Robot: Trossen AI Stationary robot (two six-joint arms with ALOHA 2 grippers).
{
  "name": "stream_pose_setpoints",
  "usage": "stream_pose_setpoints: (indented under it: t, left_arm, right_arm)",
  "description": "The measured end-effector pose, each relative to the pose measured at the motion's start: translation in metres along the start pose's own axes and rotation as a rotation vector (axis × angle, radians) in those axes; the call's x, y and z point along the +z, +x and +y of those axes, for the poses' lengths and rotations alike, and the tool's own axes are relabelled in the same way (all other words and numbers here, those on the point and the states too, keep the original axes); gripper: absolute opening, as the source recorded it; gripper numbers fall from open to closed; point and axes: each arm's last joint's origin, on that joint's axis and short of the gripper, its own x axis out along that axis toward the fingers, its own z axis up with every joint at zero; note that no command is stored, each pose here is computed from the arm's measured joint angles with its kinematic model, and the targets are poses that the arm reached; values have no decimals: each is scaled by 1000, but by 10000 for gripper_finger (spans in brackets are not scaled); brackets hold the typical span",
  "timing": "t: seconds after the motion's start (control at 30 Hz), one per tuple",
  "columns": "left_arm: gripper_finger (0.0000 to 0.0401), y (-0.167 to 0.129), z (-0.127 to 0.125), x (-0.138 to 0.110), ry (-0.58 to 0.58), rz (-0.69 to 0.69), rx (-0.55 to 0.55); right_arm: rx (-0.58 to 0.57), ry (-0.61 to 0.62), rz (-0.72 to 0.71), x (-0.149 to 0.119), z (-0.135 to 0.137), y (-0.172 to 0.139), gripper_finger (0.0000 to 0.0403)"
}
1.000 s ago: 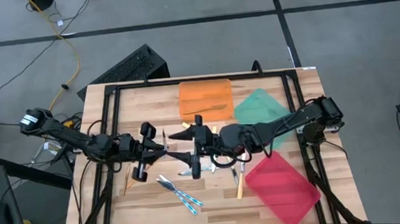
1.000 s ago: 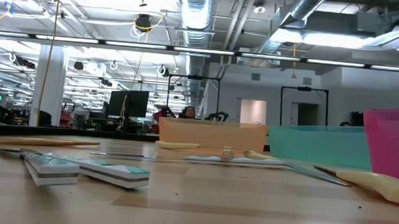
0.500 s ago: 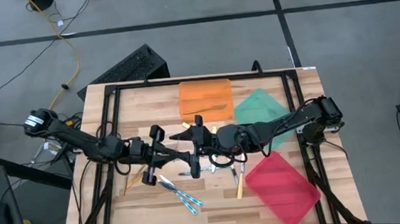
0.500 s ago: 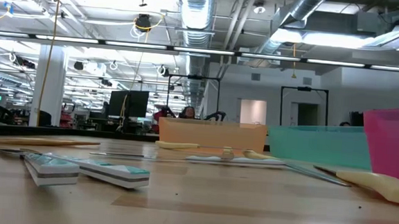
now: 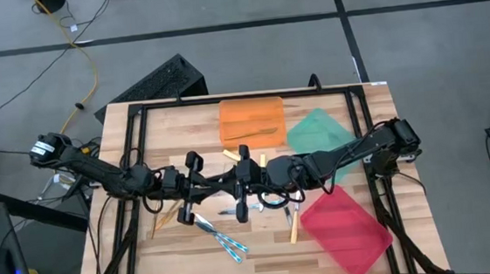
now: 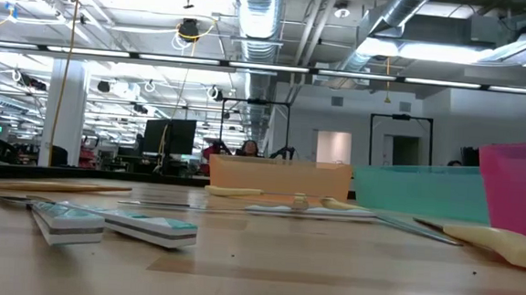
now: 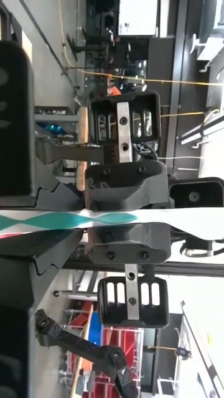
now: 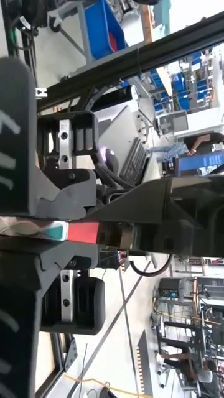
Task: Sort silverware by color (type)
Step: Put the white patterned knife into the blue bin
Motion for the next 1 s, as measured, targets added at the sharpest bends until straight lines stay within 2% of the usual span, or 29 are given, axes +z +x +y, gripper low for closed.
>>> stream_pose_setpoints:
  t: [0.27, 0.6, 0.77, 1.0]
  left_arm:
    - [22, 0, 0, -2, -30, 18, 1]
    - [109, 0, 1, -9, -30, 94, 54]
    - [154, -1, 3, -15, -26, 157, 117]
    - [182, -4, 5, -24, -16, 242, 193]
  right_arm:
    - [-37, 36, 14, -2, -1, 0, 30]
    - [-84, 80, 60, -7, -4, 0, 30]
    - [-139, 101, 101, -12, -7, 0, 30]
    - [-190, 129, 182, -19, -14, -2, 30]
